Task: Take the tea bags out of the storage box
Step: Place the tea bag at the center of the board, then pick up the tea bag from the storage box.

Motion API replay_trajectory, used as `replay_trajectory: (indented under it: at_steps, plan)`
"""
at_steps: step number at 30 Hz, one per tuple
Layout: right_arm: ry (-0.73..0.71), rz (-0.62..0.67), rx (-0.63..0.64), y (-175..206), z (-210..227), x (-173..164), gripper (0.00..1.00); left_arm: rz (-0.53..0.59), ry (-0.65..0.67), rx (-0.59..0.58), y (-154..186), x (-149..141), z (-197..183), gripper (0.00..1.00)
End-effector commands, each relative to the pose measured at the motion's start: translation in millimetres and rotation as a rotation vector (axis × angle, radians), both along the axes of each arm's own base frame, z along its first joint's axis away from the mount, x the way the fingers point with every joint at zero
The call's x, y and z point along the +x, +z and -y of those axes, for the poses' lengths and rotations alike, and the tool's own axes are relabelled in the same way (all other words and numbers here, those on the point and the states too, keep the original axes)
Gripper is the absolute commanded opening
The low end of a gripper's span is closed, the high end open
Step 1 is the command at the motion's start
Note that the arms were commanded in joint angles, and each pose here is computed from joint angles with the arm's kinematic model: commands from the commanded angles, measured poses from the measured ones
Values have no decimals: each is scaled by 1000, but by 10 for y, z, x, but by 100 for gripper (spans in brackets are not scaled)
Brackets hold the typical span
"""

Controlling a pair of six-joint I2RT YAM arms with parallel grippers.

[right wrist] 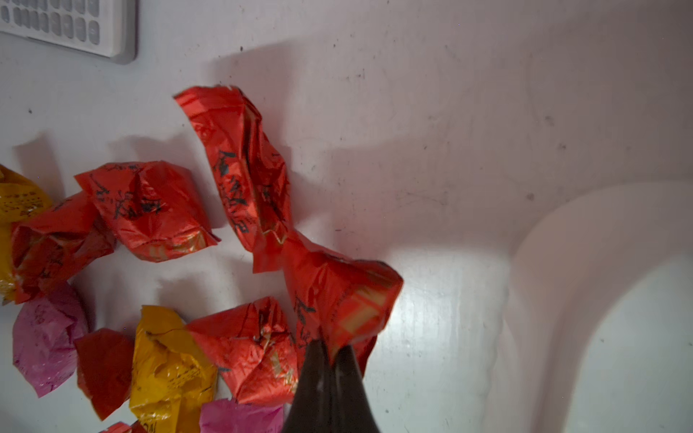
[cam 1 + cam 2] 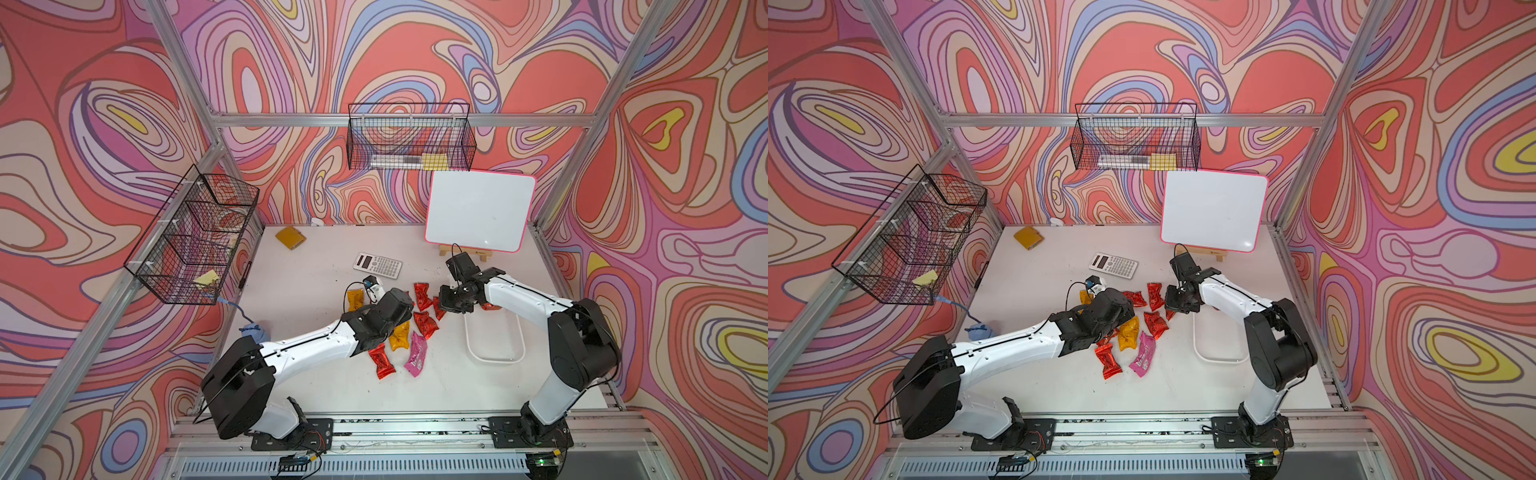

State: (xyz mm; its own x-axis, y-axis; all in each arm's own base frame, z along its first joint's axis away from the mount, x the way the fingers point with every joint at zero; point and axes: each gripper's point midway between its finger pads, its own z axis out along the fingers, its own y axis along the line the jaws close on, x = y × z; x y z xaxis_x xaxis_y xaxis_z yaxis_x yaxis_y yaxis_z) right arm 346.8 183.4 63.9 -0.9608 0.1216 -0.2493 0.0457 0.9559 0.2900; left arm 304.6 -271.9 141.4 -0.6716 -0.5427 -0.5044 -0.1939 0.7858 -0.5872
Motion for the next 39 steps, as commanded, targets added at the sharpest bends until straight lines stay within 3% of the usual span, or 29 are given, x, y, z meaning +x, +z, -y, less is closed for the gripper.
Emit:
replay_trajectory:
  at_steps: [1,7,12,19,22,27,39]
  plan:
    - [-1,35,6,28,-73,133,7,-9,6,2,22,-27,-72,51]
    - [-10,30,-15,-13,-41,139,28,-17,-26,-4,3,-30,-12,51]
    - [-55,107,-13,322,69,87,38,-2,-73,-17,52,-12,93,51]
    - [-208,187,-118,724,614,-133,49,2,-100,-29,53,1,164,51]
    - [-349,179,-109,750,959,-242,57,6,-100,-30,61,4,168,51]
    - [-605,121,52,598,1373,-342,60,9,-92,-27,65,0,134,51]
    - [-853,85,215,291,1641,-40,63,9,-55,-20,59,-34,-4,51]
